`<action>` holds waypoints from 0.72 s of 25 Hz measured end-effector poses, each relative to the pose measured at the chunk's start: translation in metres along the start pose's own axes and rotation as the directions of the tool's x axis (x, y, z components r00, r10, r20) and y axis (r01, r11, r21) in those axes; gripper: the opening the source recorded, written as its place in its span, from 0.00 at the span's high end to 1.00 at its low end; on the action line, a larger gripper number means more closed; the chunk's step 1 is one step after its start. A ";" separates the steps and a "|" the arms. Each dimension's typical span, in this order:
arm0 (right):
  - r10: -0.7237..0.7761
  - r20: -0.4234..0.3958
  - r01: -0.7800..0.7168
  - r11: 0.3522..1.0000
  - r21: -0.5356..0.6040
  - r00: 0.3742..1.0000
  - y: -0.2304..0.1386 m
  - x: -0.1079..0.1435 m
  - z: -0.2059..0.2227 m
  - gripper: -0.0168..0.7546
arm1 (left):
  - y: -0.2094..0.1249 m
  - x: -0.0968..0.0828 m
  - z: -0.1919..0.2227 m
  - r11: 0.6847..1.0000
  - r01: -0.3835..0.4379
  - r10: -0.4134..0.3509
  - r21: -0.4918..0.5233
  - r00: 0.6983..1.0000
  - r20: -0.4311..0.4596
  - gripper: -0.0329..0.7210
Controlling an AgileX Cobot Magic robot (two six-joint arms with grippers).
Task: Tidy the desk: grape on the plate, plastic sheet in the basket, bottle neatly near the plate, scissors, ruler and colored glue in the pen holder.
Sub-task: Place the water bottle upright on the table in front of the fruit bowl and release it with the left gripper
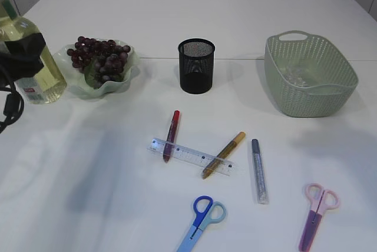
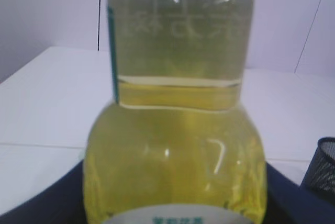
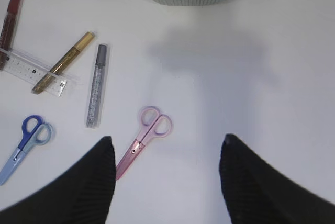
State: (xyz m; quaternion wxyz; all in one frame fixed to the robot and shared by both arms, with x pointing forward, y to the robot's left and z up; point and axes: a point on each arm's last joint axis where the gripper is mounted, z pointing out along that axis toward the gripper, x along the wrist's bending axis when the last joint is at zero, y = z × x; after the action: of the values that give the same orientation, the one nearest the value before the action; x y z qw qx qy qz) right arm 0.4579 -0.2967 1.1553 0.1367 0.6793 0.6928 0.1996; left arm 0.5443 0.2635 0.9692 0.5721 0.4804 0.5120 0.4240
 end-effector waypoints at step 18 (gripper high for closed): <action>-0.005 0.000 0.005 1.000 0.000 1.000 0.000 0.000 0.000 0.34 | -0.072 0.012 0.034 0.983 -0.021 0.025 0.180 1.000 -0.018 0.35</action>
State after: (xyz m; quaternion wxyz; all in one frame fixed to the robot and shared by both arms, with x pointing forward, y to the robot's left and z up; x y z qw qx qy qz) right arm 0.4579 -0.2967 1.1553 0.1372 0.6777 0.6944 0.1993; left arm 0.5786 0.2581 0.8969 0.5163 0.5319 0.5482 0.3873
